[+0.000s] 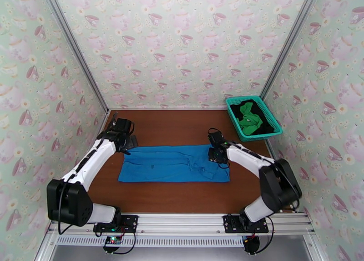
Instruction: Fold and stack the mixed laundry pile
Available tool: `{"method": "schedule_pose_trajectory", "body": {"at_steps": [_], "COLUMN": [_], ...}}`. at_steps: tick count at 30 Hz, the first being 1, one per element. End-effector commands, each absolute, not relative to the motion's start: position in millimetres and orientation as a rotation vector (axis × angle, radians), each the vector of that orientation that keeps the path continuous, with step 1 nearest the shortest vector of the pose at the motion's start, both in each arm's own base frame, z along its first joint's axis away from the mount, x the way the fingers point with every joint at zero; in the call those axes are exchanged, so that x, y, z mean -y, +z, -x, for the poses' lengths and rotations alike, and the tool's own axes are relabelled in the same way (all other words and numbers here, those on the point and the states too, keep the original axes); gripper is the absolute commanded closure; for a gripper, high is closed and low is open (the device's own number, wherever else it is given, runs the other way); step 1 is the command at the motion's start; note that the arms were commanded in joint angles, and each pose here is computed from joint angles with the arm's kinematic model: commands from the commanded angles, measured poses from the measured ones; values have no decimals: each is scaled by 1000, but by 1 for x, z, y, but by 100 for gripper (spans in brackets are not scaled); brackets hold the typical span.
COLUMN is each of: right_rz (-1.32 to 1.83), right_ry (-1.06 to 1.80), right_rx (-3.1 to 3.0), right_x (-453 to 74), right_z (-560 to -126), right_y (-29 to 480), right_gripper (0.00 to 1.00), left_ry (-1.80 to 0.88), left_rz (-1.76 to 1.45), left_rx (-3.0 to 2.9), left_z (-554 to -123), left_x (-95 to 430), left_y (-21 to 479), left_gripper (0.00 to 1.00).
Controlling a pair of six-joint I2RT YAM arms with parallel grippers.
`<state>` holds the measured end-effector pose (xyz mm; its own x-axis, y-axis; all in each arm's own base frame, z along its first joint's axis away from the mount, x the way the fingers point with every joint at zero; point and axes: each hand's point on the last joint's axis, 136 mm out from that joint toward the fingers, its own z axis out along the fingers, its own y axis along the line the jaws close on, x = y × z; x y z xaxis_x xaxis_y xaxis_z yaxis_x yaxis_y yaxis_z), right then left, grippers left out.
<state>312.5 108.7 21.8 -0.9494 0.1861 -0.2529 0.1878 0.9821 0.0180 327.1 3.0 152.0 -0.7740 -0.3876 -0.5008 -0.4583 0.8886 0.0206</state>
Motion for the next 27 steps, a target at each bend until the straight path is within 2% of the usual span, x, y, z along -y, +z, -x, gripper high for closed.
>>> {"method": "schedule_pose_trajectory", "body": {"at_steps": [1, 7, 14, 17, 19, 22, 23, 27], "right_rz": [-213, -140, -8, 2, -35, -103, -97, 77], "right_ry": [-2, -8, 47, 48, 141, 311, 338, 352], "right_rx": [-2926, -2960, -2942, -2875, -2782, -2707, -2661, -2520], "right_x": [-118, -119, -128, -124, -121, -115, -115, -132], "right_z": [-324, -388, -509, -558, -588, -606, -609, -577], "right_y": [10, 7, 14, 28, 42, 53, 72, 131], "right_gripper": [87, 90, 91, 89, 83, 78, 77, 61], "left_ry": [81, -28, -32, -28, -22, -2, 4, 88], "left_rz": [631, 628, 610, 613, 615, 616, 616, 634], "left_rx": [-2502, -2474, -2579, -2616, -2638, -2668, -2676, -2719], "left_z": [-322, -311, -297, -293, -292, -292, -293, -291], "left_x": [6, 16, 26, 30, 32, 34, 35, 28], "left_y": [165, 175, 155, 144, 136, 124, 121, 97], "left_gripper": [0, 0, 0, 0, 0, 0, 0, 0]}}
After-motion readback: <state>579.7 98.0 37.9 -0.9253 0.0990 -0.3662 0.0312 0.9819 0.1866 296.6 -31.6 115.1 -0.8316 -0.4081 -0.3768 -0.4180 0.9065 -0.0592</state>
